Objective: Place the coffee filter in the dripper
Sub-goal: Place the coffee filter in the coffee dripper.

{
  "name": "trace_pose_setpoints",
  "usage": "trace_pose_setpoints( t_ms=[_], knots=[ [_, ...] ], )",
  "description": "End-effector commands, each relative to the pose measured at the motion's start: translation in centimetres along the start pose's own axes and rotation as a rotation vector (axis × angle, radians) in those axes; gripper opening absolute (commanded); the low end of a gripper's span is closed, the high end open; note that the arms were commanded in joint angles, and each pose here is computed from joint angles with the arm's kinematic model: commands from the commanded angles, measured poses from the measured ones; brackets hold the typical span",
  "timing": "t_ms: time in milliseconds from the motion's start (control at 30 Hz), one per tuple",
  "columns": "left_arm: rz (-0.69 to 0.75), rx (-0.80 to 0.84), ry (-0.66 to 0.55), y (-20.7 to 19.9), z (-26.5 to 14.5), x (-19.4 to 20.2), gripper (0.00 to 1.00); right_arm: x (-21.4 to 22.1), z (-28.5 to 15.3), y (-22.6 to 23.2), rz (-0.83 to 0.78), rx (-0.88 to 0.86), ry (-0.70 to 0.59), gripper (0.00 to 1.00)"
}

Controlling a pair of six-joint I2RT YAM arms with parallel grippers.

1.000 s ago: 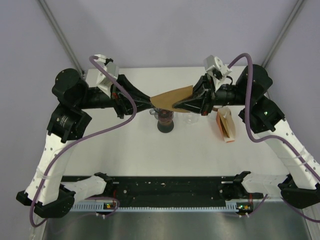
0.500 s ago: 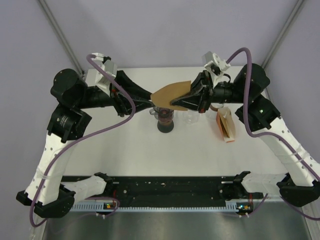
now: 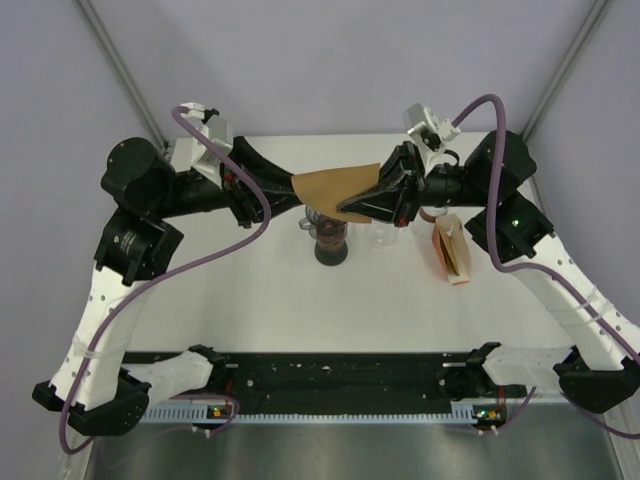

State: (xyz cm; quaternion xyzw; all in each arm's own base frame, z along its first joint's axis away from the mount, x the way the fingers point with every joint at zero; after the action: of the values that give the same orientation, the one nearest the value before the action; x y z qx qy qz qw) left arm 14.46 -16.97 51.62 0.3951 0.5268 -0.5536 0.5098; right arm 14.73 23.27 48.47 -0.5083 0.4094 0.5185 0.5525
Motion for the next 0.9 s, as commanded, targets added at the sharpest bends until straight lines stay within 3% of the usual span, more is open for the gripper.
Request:
trace_pose_setpoints(
  t_ms=[0, 500, 733, 867],
  knots=[
    [0.035, 0.006, -0.019, -0.7, -0.3, -0.4, 0.31, -0.7, 0.3, 0.5, -0.024, -0.029, -0.038, 0.0],
    [-0.01, 0.017, -0.046, -0.9, 0.0, -0.8, 0.32, 0.2, 1.9, -0.4, 0.009, -0.078, -0.044, 0.0],
    [0.0, -0.014, -0.049, -0.6, -0.1, -0.7, 0.2, -0.3, 2.1, 0.8, -0.013, -0.178, -0.083, 0.0],
    [0.003, -0.01, -0.048, -0.7, -0.1, -0.8, 0.23, -0.5, 1.9, 1.3, -0.031, -0.19, -0.097, 0.0]
  ],
)
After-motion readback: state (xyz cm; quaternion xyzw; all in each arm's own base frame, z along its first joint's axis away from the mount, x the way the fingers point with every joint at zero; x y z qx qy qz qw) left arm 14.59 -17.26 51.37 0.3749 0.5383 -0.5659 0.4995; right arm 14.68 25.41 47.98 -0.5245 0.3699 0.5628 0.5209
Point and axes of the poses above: each gripper's point midway between its finger pads, its own z axis out along the fingers, its own y axis along the line the jaws close on, x = y × z, the point moved 8 cm from there along -z, back along the fingers, and after that the axes turned 12 degrees about -z, right-handed, at the moved point
